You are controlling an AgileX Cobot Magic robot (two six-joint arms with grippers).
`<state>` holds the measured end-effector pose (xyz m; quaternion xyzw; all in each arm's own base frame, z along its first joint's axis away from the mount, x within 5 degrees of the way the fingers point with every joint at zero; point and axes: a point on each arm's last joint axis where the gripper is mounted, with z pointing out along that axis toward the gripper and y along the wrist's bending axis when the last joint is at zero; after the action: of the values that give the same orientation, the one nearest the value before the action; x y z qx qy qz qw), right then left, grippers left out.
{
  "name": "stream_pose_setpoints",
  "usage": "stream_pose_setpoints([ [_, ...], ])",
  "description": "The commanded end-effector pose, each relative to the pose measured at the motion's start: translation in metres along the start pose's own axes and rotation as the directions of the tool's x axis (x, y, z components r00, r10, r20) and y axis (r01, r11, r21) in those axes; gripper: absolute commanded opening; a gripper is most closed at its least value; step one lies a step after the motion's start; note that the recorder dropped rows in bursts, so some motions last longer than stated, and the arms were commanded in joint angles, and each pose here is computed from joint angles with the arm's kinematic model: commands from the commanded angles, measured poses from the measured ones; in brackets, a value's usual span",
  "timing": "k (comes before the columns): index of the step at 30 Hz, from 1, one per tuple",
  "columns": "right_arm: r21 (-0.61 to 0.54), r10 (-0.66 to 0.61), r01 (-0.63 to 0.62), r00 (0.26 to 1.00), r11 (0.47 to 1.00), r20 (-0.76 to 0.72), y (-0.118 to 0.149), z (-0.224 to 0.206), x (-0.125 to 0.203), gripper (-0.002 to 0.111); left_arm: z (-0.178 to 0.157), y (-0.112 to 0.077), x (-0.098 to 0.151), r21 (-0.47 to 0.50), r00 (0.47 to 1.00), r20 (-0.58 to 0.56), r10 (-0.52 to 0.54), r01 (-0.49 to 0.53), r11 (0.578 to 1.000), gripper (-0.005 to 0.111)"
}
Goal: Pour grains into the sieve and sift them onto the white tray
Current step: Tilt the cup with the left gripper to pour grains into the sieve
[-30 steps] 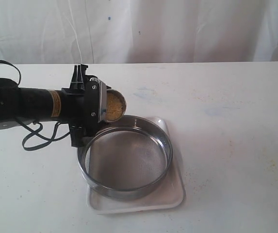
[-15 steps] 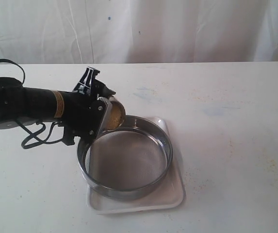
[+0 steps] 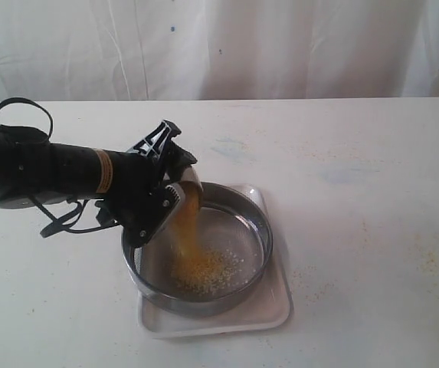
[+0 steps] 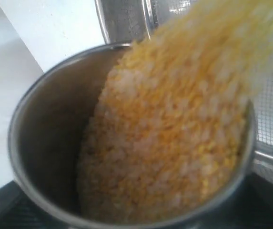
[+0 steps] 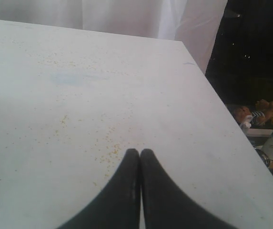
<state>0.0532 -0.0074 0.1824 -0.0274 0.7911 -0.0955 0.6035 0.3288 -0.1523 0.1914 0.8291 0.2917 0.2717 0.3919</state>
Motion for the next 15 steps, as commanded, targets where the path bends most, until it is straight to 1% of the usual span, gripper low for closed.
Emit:
stream_pose_setpoints([
  [1,0.006,-0.007,0.007,1.0,1.0,0.008,-0.0004,-0.0001,-0.0005,0.0,-0.0035,0.0077,0.0005,-0.033,0.997,-0.005,0.081,-0.081,0.996,0.0],
  [5,0.006,-0.007,0.007,1.0,1.0,0.008,-0.0004,-0.0001,-0.0005,0.0,-0.0035,0.0077,0.0005,-0.033,0.994,-0.006,0.108,-0.108,0.994,0.0],
  [8,0.006,-0.007,0.007,1.0,1.0,0.008,-0.0004,-0.0001,-0.0005,0.0,-0.0035,0.0081,0.0004,-0.036,0.985,-0.006,0.173,-0.173,0.984,0.0],
  [11,0.006,-0.007,0.007,1.0,1.0,0.008,-0.0004,-0.0001,-0.0005,0.0,-0.0036,0.0101,-0.0002,-0.059,0.979,-0.006,0.202,-0.202,0.978,0.0],
  [13,0.006,-0.007,0.007,1.0,1.0,0.008,-0.0004,-0.0001,-0.0005,0.0,-0.0037,0.0119,-0.0006,-0.079,0.966,-0.01,0.257,-0.257,0.963,0.0],
  [15,0.006,-0.007,0.007,1.0,1.0,0.008,-0.0004,-0.0001,-0.0005,0.0,-0.0041,0.0153,-0.0007,-0.114,0.943,-0.028,0.332,-0.333,0.936,0.0],
])
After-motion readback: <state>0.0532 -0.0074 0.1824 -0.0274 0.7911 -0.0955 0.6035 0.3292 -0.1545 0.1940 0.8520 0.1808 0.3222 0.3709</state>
